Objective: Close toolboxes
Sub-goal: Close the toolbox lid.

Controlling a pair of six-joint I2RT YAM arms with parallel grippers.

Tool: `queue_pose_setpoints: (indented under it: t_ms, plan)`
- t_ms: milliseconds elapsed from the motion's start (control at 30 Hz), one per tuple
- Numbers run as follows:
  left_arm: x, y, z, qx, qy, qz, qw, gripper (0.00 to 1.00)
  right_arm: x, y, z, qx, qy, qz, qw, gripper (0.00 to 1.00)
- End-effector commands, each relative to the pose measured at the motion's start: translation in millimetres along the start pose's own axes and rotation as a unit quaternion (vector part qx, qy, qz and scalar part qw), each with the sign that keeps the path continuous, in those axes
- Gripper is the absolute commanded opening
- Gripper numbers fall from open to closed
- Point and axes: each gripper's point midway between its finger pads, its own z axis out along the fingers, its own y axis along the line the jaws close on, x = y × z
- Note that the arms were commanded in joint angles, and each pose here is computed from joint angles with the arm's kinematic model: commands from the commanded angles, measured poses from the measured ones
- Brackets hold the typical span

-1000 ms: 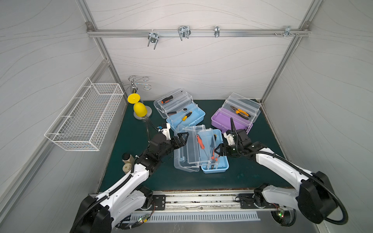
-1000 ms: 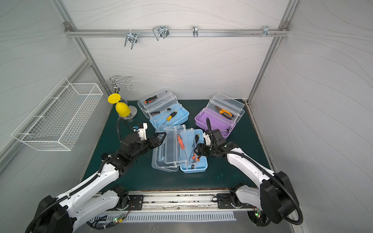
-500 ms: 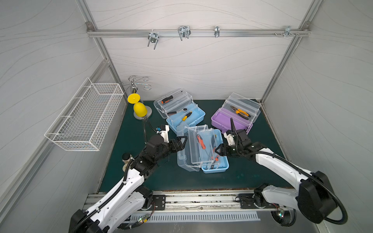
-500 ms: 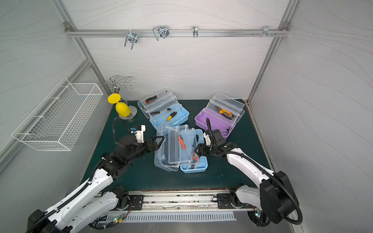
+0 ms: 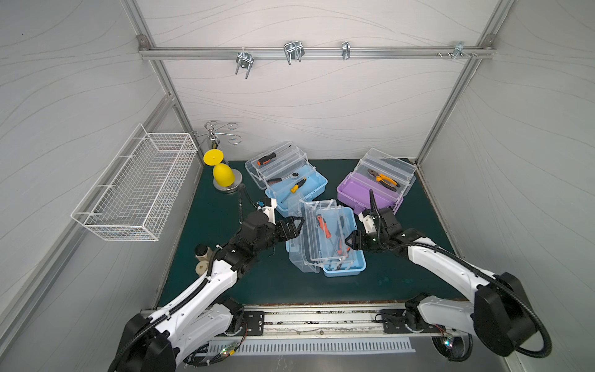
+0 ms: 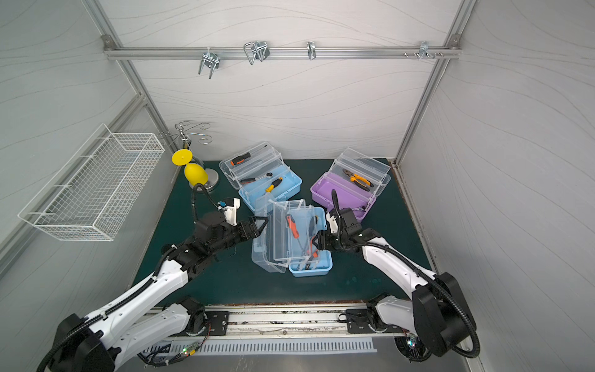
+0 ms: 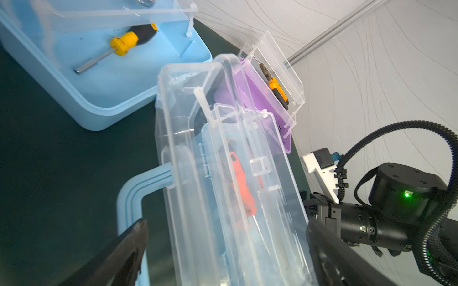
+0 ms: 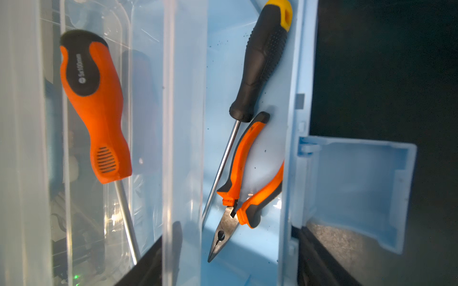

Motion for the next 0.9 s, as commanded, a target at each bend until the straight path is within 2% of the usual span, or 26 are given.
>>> queue_pose_setpoints:
  t_ms: [0, 233, 433, 733, 867]
  plan:
    - [-24.9, -54.0, 0.9, 0.075, -0.03, 0.018, 0.997, 1.0, 10.4, 4.9, 5.6, -0.024, 0.02, -0.002, 1.0, 0.69]
    - [-13.2, -85.8, 18.4, 0.092, -0.006, 0.051, 0.994, 1.0, 12.1, 7.0, 5.3, -0.031, 0.02, -0.001, 0.999, 0.71]
    - [-9.7, -101.0, 27.4, 0.095, 0.007, 0.07, 0.993, 1.0, 11.6, 7.0, -0.3, -0.025, 0.018, 0.001, 1.0, 0.81]
    - [-6.7, -108.3, 39.3, 0.092, 0.022, 0.082, 0.992, 1.0, 10.6, -7.9, -13.4, 0.028, 0.005, 0.004, 1.0, 0.99]
    - [-5.7, -112.1, 42.4, 0.086, 0.031, 0.091, 0.992, 1.0, 9.4, -12.1, -20.5, 0.043, -0.006, 0.002, 0.999, 0.99]
